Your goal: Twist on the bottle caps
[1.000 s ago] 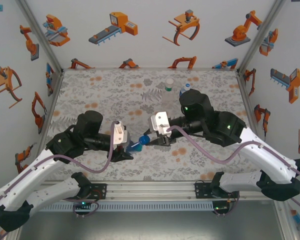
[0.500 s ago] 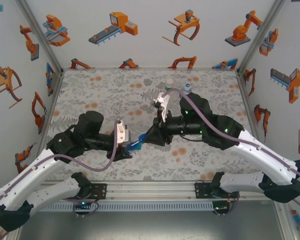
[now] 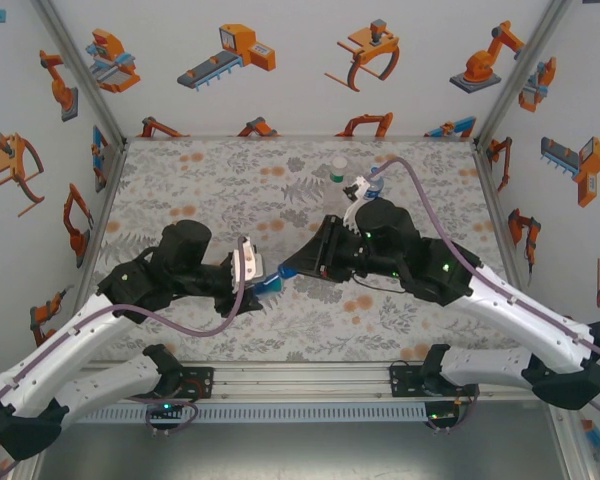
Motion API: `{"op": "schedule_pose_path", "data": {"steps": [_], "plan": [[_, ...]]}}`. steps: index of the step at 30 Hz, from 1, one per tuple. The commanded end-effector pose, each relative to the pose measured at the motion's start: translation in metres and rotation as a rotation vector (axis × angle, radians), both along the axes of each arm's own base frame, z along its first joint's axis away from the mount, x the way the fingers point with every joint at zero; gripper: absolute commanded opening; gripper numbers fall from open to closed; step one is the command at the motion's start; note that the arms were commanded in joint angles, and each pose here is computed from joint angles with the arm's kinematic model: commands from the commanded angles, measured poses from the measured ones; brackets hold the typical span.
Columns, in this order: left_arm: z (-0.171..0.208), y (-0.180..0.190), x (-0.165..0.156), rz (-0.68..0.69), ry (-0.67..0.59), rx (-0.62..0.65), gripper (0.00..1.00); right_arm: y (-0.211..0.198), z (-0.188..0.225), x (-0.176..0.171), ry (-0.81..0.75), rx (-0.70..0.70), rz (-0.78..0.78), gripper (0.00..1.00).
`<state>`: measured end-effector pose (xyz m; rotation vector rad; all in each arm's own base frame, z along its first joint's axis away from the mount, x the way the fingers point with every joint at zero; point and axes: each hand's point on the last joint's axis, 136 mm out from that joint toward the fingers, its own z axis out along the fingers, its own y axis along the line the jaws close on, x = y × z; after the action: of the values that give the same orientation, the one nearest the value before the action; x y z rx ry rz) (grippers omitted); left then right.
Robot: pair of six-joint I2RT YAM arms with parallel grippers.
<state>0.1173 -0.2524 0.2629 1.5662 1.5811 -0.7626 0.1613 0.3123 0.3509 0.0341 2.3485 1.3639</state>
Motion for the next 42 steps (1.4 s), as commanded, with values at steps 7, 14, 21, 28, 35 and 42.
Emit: {"op": "schedule_pose_path", "data": {"steps": [7,14,21,28,35,42], "plan": [[0.026,-0.007,-0.008,-0.058,-0.061,-0.1,0.02,-0.009,0.071,-0.009,-0.543,-0.036,0.195,0.49],[0.026,-0.005,-0.017,-0.086,-0.029,-0.104,0.02,-0.007,0.093,-0.051,-1.071,-0.115,0.578,0.52],[0.033,-0.003,-0.029,-0.128,-0.008,-0.135,0.02,-0.003,0.077,-0.09,-1.38,-0.141,0.977,0.53],[0.036,-0.001,-0.035,-0.147,0.014,-0.147,0.02,0.011,0.074,-0.088,-1.453,-0.129,1.024,0.53],[0.036,-0.001,-0.036,-0.146,0.018,-0.147,0.02,0.018,0.071,-0.092,-1.455,-0.08,1.044,0.51],[0.036,0.0,-0.037,-0.145,0.017,-0.147,0.02,0.025,0.068,-0.093,-1.428,-0.052,1.06,0.49]]}}
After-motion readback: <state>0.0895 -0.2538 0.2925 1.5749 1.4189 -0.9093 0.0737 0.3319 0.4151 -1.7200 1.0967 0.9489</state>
